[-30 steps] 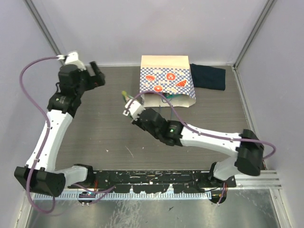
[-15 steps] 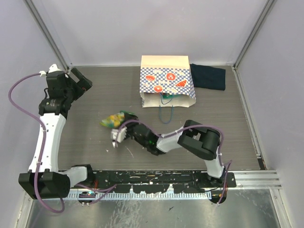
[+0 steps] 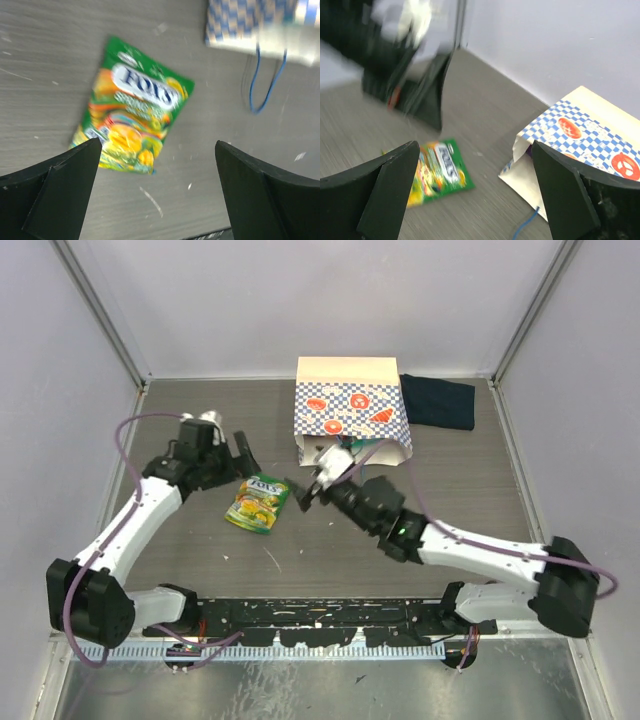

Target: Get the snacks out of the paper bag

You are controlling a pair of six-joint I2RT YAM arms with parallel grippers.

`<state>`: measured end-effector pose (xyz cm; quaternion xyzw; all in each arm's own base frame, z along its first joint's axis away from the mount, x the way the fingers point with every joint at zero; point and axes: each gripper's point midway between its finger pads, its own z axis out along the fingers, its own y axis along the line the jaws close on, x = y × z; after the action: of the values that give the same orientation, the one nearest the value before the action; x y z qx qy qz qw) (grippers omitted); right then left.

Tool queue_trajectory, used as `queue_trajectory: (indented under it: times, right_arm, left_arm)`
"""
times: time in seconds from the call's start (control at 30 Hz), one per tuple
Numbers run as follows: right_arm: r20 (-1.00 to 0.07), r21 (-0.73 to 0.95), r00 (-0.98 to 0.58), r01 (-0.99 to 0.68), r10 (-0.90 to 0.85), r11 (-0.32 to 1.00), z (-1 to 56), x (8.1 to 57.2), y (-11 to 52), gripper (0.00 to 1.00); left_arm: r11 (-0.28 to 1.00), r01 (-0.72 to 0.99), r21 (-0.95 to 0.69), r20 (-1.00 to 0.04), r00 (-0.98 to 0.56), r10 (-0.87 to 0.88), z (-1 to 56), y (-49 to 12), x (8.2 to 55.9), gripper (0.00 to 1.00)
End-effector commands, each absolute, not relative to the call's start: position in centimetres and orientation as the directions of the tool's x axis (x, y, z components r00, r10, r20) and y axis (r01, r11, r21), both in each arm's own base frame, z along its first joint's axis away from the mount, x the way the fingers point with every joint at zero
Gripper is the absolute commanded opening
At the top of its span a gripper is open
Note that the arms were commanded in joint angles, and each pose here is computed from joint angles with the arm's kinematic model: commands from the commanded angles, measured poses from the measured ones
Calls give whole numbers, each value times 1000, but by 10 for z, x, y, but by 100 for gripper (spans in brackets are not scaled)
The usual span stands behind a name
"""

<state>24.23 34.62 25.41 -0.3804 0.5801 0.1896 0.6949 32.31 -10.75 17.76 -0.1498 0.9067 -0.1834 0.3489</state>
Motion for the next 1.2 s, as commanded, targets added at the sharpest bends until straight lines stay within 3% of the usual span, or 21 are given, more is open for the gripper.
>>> queue_trajectory:
  times: [0.0,0.17,0.27,0.37,0.67,0.97,1.17]
  right_arm:
    - [-977,80,-197,-693,-82,716,234,236,321,100]
    - [-954,123,-293,-581,-66,804,219,251,281,100]
    - [-946,136,-321,-509,-41,850,209,262,259,100]
    - [-942,146,-334,-469,-22,871,205,268,246,100]
    - [-936,180,-350,-431,20,884,212,273,232,100]
    - [-934,228,-350,-431,71,873,225,267,231,100]
    - [-929,256,-359,-454,88,854,231,262,234,100]
  left_arm:
    - [949,59,-309,-640,-751,-162,164,-136,299,98]
    - [980,101,-172,-584,-812,-19,136,-135,280,99]
    - [991,110,-71,-541,-839,55,119,-135,278,91]
    - [988,141,-71,-532,-843,82,104,-150,281,89]
    - [983,149,112,-414,-892,182,48,-145,302,93]
    - [985,14,171,-353,-933,75,20,-110,349,97]
    - [979,-155,130,-456,-887,-80,50,-57,416,100]
